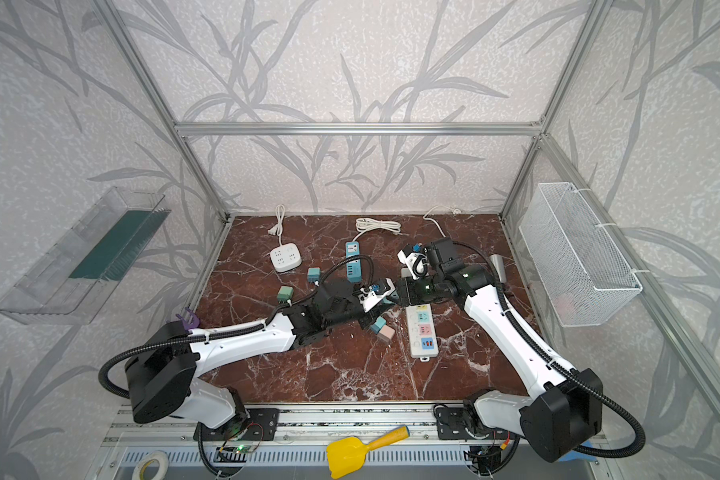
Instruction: Insert the plug
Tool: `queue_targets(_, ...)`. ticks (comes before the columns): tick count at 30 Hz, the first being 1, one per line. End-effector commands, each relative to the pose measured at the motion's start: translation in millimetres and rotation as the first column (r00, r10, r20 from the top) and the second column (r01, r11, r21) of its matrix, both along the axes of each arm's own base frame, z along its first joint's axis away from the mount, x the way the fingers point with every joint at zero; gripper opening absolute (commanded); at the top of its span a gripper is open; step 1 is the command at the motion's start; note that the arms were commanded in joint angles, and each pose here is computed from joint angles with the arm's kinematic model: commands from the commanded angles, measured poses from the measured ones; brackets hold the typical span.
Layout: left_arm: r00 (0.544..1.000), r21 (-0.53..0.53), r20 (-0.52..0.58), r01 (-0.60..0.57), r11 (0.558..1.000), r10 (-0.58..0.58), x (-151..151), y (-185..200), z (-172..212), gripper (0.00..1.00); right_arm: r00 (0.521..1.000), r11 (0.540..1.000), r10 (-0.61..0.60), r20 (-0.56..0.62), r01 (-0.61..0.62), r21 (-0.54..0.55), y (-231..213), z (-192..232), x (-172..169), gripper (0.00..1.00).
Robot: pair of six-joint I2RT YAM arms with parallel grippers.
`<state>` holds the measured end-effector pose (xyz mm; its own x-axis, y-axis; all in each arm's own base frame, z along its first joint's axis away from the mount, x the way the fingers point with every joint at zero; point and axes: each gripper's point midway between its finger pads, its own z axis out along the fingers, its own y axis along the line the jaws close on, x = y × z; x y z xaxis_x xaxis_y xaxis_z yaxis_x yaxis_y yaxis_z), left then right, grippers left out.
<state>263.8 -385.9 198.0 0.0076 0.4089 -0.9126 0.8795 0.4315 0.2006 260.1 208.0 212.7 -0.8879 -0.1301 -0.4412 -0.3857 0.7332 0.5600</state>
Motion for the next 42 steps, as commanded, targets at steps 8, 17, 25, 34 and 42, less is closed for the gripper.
queue_targets(8,0.998,-0.030,0.054,0.017,0.999,-0.015,-4,-1,19,0.28,1.000,0.999,-0.008,-0.014,0.009,0.049,11,-5,7,0.32)
queue_targets(17,0.995,-0.043,0.079,-0.062,0.997,0.065,7,7,26,0.72,0.999,0.999,-0.038,0.026,0.038,0.017,4,1,11,0.12)
queue_targets(25,0.825,-0.269,0.062,-0.529,0.805,0.562,58,78,102,0.88,0.955,0.917,-0.200,0.221,0.262,-0.301,-59,-20,42,0.00)
queue_targets(34,0.419,-0.235,-0.327,-0.904,0.357,0.847,110,212,57,0.94,0.882,0.828,-0.241,0.404,0.404,-0.389,-92,-29,67,0.00)
queue_targets(42,0.407,-0.213,-0.406,-0.913,0.349,0.818,111,213,51,0.93,0.907,0.826,-0.272,0.321,0.391,-0.405,-94,-55,84,0.00)
